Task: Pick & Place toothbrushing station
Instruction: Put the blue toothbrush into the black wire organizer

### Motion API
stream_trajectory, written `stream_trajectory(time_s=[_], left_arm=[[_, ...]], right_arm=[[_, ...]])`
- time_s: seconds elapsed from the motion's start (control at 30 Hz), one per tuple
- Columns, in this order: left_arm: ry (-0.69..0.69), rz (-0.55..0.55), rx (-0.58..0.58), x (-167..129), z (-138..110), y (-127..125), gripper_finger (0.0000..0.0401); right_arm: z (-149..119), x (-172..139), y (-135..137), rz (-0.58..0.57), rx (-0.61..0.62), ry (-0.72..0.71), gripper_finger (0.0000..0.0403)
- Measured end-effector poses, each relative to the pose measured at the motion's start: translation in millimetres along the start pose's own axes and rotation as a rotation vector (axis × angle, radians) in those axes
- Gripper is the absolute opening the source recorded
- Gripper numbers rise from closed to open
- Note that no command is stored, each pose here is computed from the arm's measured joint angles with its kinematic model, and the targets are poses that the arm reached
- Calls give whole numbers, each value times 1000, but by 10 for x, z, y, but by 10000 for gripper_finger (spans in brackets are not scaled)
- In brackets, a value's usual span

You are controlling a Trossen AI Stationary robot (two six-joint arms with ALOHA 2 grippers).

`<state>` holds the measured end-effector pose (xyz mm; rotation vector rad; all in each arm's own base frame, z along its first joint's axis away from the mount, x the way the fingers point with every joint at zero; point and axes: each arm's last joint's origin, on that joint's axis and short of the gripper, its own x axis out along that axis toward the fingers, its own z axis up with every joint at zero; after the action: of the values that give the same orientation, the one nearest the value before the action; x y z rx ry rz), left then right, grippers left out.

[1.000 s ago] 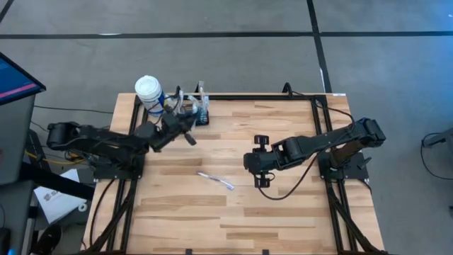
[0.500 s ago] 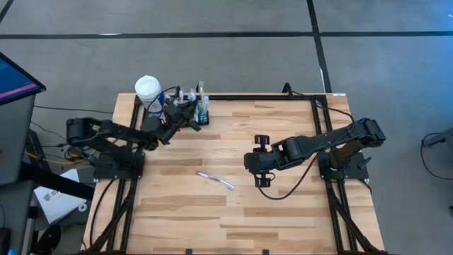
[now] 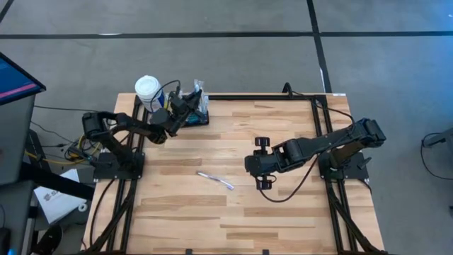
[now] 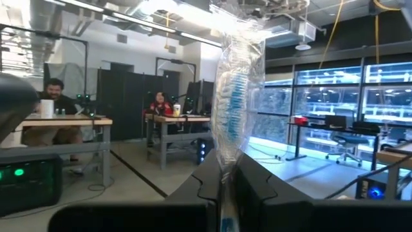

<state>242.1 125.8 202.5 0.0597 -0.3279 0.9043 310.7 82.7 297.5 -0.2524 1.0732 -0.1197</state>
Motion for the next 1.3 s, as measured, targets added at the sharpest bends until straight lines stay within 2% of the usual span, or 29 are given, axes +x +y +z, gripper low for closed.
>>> stream_trajectory(time_s=[0.6, 1.03, 1.3], left_arm=[[54, 21, 34, 157, -243, -12, 10], [55, 14, 32, 149, -251, -31, 15], [107, 11, 57, 144, -304, -32, 22]], right_arm=[[-27, -25, 59, -15, -25, 11, 107], [-26, -25, 59, -15, -24, 11, 107], [-26, -25, 59, -15, -24, 11, 107]])
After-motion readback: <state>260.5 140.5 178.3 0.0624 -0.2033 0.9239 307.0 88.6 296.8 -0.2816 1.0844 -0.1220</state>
